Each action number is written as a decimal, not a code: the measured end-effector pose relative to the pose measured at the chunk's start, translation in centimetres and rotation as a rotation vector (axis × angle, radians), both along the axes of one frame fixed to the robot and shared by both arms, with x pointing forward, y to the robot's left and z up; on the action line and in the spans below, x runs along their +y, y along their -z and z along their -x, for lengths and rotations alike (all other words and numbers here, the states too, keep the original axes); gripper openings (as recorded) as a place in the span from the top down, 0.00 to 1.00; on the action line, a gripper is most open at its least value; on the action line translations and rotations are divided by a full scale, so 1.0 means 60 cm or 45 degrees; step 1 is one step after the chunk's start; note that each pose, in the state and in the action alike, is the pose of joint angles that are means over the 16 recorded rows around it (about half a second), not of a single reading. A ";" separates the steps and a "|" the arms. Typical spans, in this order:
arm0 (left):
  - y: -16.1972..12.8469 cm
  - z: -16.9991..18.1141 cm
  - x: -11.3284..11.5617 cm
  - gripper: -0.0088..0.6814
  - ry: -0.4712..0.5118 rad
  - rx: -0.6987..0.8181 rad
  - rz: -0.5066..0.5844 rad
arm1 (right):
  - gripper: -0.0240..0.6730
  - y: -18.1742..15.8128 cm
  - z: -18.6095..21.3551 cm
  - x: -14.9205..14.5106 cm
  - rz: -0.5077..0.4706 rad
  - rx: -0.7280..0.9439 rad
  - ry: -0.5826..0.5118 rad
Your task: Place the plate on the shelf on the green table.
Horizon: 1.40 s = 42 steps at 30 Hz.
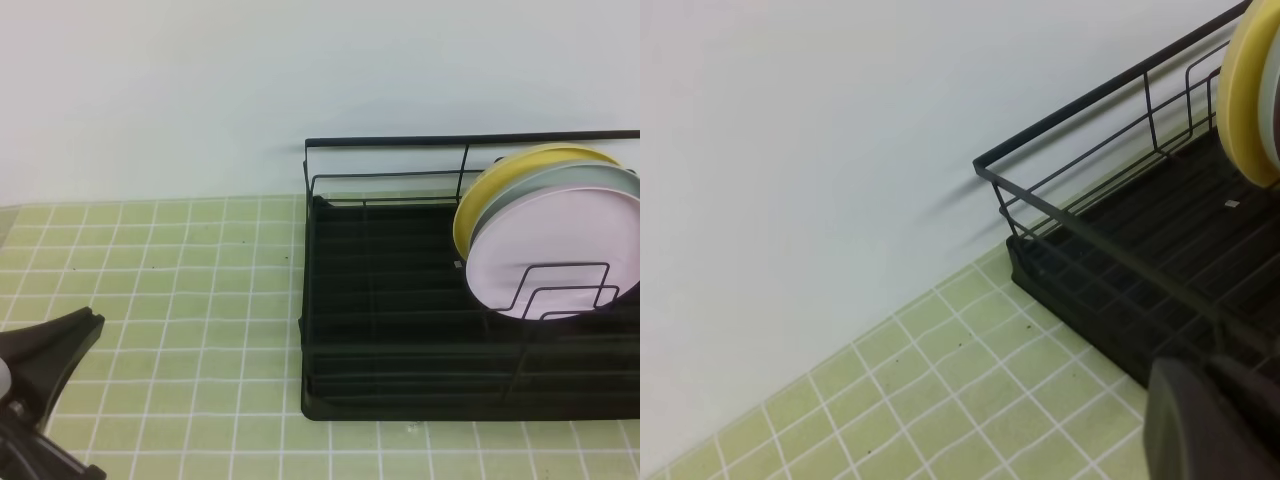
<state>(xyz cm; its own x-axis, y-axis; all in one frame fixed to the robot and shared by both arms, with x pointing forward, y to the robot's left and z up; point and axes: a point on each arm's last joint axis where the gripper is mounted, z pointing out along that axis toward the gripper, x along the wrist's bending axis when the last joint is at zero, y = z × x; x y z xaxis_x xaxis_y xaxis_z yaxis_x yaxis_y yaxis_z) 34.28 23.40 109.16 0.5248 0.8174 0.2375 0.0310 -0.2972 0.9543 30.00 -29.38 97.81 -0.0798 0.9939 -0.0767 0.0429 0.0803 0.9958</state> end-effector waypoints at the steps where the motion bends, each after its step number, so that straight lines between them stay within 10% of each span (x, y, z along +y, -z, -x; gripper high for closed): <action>1: 0.000 0.000 0.000 0.99 0.000 0.000 0.000 | 0.97 0.003 0.001 -0.001 -0.003 0.020 0.006; 42: -0.003 0.000 0.006 0.99 0.001 -0.039 -0.007 | 0.97 0.031 0.013 -0.003 -0.056 0.237 0.045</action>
<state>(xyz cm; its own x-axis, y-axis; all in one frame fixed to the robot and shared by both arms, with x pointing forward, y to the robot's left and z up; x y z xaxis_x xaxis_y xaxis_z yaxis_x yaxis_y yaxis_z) 34.26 23.76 109.34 0.5177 0.8158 0.2579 0.0018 -0.3025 0.9532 29.20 -29.58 95.94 -0.0533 0.9984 -0.0204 0.2284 0.0321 0.9730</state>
